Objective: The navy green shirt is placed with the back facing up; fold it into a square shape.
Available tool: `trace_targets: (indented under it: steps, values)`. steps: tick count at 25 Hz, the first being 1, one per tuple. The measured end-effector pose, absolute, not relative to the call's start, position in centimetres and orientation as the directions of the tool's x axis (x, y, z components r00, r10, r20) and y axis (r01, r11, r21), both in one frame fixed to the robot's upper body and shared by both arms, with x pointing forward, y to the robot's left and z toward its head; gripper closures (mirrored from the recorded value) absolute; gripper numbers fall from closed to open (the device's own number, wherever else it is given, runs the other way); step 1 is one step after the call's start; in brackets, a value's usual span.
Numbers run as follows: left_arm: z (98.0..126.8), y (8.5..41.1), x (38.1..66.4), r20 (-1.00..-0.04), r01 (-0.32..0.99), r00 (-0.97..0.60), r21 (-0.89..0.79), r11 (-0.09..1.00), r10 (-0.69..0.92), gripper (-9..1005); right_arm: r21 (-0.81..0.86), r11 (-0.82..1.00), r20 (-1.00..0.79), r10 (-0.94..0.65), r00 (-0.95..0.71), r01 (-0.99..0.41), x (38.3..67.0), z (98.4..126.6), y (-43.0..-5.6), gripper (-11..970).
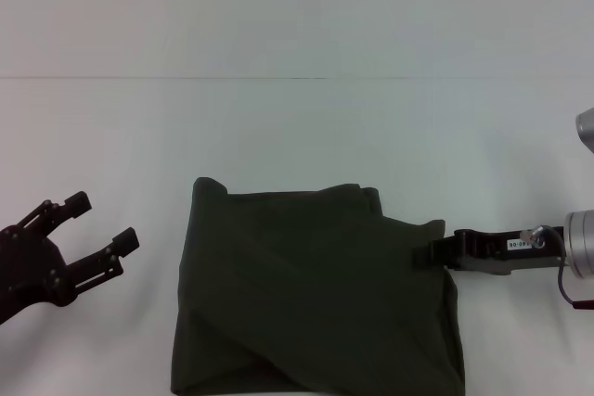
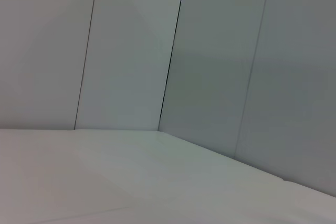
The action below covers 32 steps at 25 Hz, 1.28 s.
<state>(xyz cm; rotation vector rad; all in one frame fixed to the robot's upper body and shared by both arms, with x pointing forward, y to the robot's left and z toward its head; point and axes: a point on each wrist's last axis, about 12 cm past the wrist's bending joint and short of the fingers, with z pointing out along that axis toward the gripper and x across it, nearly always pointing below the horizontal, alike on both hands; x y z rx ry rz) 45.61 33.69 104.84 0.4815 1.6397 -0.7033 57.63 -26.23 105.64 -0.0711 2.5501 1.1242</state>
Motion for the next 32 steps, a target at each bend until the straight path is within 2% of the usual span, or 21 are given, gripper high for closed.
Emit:
trace_targets:
  steps: [13, 24, 32]
  values:
    - [104.8, 33.7, 45.7, -0.98, 0.654, -0.183, -0.181, 0.735, -0.079, 63, 0.731, 0.646, -0.386, 0.127, -0.914, -0.219, 58.5, 106.9, -26.2, 859]
    - [104.9, 33.8, 45.9, -0.981, 0.645, -0.176, -0.179, 0.743, -0.083, 63, 0.73, 0.563, -0.516, 0.081, -0.853, -0.388, 60.5, 110.6, -24.3, 862]
    - [104.9, 33.7, 45.9, -0.98, 0.639, -0.173, -0.19, 0.745, -0.101, 63, 0.709, 0.632, -0.513, 0.157, -0.844, -0.314, 60.2, 109.1, -26.3, 864]
